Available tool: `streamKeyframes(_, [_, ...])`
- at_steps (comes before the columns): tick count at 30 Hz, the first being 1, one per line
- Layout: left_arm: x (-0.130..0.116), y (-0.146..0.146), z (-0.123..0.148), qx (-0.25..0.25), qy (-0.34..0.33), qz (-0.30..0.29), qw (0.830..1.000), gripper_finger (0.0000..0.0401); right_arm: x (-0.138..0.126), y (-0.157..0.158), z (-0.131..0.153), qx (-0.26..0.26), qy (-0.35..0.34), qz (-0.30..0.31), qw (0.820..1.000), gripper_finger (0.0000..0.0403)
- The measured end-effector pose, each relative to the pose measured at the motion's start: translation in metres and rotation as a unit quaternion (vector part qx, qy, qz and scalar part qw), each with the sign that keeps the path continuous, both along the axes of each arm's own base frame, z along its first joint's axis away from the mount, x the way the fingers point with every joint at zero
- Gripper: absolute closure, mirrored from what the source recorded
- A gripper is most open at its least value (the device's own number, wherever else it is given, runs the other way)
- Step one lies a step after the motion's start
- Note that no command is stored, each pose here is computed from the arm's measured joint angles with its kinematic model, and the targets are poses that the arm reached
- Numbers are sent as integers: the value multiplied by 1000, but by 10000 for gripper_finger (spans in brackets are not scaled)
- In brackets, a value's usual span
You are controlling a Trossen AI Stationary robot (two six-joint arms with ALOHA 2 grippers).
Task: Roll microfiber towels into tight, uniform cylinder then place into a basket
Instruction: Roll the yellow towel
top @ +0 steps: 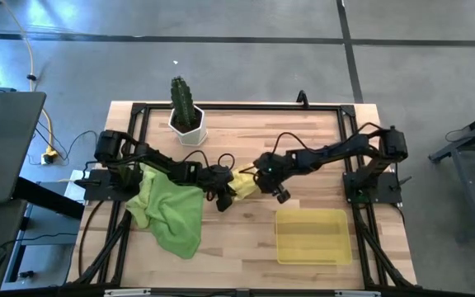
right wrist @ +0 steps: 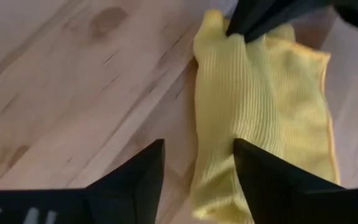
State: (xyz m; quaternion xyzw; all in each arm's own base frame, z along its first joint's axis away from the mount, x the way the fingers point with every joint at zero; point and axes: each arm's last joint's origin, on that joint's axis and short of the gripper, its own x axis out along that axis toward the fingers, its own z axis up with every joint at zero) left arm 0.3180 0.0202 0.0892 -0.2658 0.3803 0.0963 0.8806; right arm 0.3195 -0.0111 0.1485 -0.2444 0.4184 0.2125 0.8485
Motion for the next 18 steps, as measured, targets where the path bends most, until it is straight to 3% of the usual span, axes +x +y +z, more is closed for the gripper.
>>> streamKeyframes(9, [0,-1,0,-11,-3,2,1000,393,9,-7,-19,-55,3,-43,998,203])
streamKeyframes(13, [1,-2,0,-22,-10,-18,1000,393,12,-11,-25,-55,4,-56,997,206])
streamKeyframes(18, [0,-2,6,-22,-17,-21,999,393,10,-12,-28,-28,21,-91,995,259])
